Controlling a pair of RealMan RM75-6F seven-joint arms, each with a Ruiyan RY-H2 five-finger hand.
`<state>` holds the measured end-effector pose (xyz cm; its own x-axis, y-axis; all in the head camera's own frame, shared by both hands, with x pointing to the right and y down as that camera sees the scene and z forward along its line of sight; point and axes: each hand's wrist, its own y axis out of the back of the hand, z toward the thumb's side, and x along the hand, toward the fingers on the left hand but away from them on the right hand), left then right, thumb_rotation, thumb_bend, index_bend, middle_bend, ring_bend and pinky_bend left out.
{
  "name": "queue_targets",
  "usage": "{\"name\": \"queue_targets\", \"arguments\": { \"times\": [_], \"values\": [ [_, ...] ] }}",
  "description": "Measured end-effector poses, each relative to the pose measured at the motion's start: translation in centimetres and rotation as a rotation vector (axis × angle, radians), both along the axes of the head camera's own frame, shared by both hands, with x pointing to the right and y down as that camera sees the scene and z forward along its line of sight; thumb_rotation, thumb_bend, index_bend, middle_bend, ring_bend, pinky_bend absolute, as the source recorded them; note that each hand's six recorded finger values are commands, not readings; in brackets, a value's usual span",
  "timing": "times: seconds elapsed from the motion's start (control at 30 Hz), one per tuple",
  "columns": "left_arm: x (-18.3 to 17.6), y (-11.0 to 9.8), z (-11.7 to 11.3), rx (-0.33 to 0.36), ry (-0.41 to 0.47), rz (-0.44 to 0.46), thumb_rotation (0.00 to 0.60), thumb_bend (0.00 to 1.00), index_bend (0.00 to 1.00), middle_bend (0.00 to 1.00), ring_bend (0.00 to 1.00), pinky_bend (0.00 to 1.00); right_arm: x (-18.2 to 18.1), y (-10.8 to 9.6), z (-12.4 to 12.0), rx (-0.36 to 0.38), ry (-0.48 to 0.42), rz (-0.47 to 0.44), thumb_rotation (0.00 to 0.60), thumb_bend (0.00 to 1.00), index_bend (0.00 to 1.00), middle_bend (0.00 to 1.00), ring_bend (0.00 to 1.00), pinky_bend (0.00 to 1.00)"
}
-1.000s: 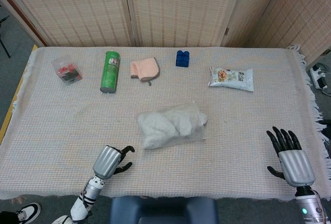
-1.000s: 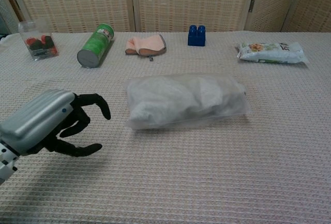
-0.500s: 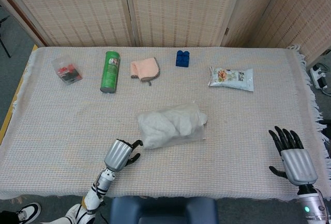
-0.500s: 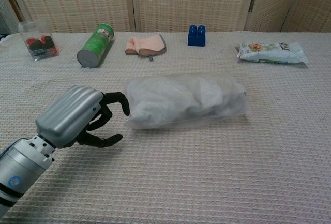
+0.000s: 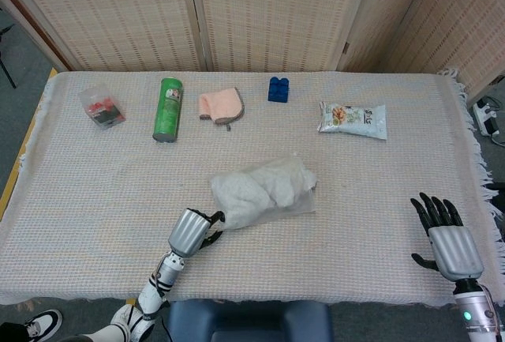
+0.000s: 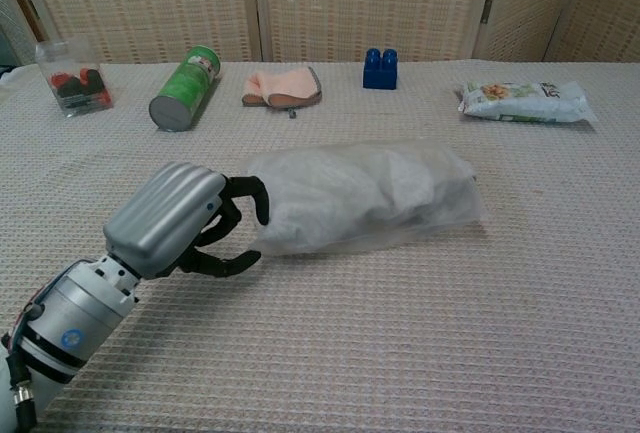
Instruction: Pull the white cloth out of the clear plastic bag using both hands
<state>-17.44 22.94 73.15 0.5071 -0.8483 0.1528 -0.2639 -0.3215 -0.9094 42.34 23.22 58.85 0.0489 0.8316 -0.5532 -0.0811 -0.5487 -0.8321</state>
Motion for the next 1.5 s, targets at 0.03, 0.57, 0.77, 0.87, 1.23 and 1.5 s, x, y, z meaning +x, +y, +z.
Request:
{"name": "queue_targets", "arguments": {
  "times": [0.03, 0.57, 0.77, 0.87, 1.23, 1.5],
  "values": [
    [0.1, 0.0, 0.1, -0.002, 0.002, -0.001, 0.6, 0.29, 0.55, 1.0, 1.0, 1.0, 0.0, 0.0, 0.0, -0.001, 0.001, 0.001, 0.6, 0.05, 0.0, 0.0, 0.0, 0.0],
    [0.7, -0.7, 0.3, -0.014, 0.03, -0.017, 0.6, 0.68, 0.7, 1.0, 1.0, 1.0, 0.1, 0.0, 1.0, -0.033, 0.027, 0.005, 0.6, 0.05, 0.0, 0.0, 0.0, 0.0],
    [0.1, -0.8, 0.0, -0.011, 0.039, -0.015, 0.6, 0.68, 0.71, 1.0, 1.0, 1.0, -0.1, -0.2, 1.7, -0.045, 0.021, 0.002, 0.6, 0.05, 0.0, 0.0, 0.0, 0.0],
    [-0.3, -0.8, -0.3, -0.009, 0.047, -0.014, 0.6, 0.68, 0.71, 1.0, 1.0, 1.0, -0.4, -1.1, 2.5, -0.042, 0.0, -0.007, 0.6, 0.06, 0.0, 0.0, 0.0, 0.0],
    [-1.3, -0.9, -1.4, 0.006, 0.046, -0.01, 0.6, 0.68, 0.72, 1.0, 1.0, 1.0, -5.7, -7.6, 7.3, -0.009, -0.164, -0.094, 0.6, 0.25, 0.29, 0.0, 0.0, 0.0],
    [-1.9, -0.9, -1.7, 0.007, 0.038, -0.01, 0.6, 0.68, 0.72, 1.0, 1.0, 1.0, -11.5, -10.5, 11.3, -0.053, -0.24, -0.117, 0.6, 0.29, 0.32, 0.0, 0.0, 0.0]
  ]
}}
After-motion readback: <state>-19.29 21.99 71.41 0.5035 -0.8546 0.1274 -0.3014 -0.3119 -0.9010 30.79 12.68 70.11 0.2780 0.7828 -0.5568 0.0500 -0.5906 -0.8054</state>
